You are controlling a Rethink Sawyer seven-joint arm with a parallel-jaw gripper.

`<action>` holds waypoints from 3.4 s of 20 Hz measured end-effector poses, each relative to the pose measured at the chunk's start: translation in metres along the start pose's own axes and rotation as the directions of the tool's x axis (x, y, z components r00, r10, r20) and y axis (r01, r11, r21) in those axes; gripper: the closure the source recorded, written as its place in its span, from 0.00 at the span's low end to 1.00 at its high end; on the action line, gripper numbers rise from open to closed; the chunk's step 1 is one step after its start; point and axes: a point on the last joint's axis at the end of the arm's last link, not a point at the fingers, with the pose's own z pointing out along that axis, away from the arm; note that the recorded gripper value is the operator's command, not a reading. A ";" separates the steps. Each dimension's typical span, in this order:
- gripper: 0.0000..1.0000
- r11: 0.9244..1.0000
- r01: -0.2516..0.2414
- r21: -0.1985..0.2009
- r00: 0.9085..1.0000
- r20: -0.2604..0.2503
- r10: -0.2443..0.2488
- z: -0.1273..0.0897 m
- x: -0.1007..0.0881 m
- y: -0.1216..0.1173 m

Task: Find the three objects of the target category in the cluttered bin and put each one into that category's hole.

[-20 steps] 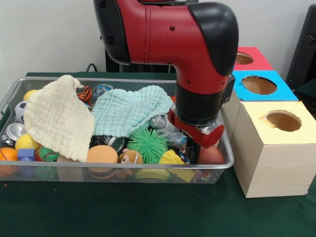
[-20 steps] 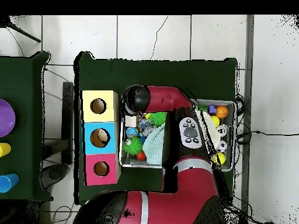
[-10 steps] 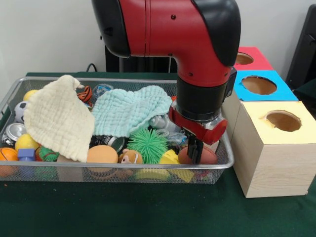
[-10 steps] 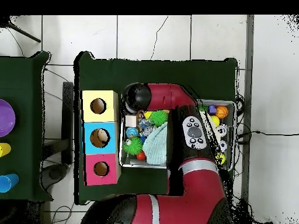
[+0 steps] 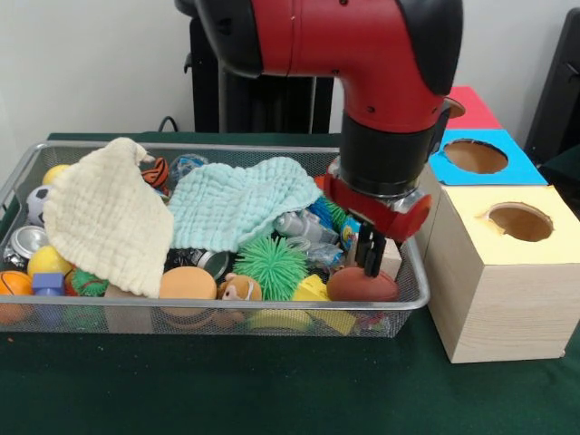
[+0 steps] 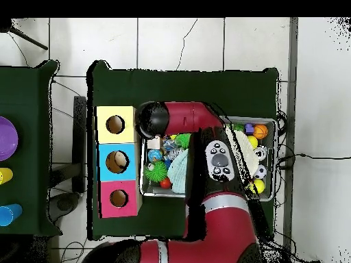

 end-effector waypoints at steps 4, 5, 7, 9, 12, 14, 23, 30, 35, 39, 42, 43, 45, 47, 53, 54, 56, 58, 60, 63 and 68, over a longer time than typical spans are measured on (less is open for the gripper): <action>1.00 1.000 0.001 0.027 1.000 0.016 -0.002 -0.010 0.022 0.010; 1.00 0.999 -0.006 0.031 1.000 0.019 0.005 -0.013 0.027 0.012; 1.00 0.999 -0.029 0.039 0.999 0.020 0.028 -0.019 0.039 0.017; 1.00 0.995 -0.089 0.043 0.996 0.006 0.089 -0.025 0.052 0.020; 1.00 0.983 -0.177 0.052 0.984 -0.019 0.178 -0.027 0.060 0.017; 1.00 0.972 -0.227 0.061 0.973 -0.031 0.229 -0.026 0.060 0.011; 1.00 0.930 -0.343 0.132 0.936 -0.034 0.350 -0.018 0.044 -0.039; 1.00 0.907 -0.390 0.158 0.917 -0.018 0.398 -0.019 0.033 -0.061; 1.00 0.894 -0.419 0.157 0.904 -0.017 0.426 -0.022 0.030 -0.061; 1.00 0.888 -0.430 0.161 0.899 -0.016 0.438 -0.022 0.029 -0.058; 1.00 0.881 -0.442 0.169 0.892 -0.015 0.451 -0.022 0.023 -0.056; 1.00 0.879 -0.445 0.172 0.891 -0.013 0.453 -0.021 0.019 -0.056; 1.00 0.874 -0.450 0.181 0.888 -0.008 0.459 -0.020 0.009 -0.054; 1.00 0.872 -0.452 0.188 0.887 -0.005 0.461 -0.018 0.002 -0.052; 1.00 0.867 -0.461 0.189 0.883 -0.001 0.469 -0.007 -0.017 -0.042; 1.00 0.867 -0.461 0.189 0.883 0.000 0.470 -0.005 -0.020 -0.041; 1.00 0.866 -0.463 0.187 0.882 0.007 0.471 0.001 -0.028 -0.036; 1.00 0.866 -0.464 0.186 0.882 0.008 0.471 0.004 -0.030 -0.034; 1.00 0.866 -0.465 0.182 0.882 0.008 0.472 0.008 -0.035 -0.028; 1.00 0.865 -0.468 0.182 0.880 0.007 0.475 0.011 -0.039 -0.024; 1.00 0.862 -0.469 0.194 0.879 0.003 0.477 0.009 -0.043 -0.015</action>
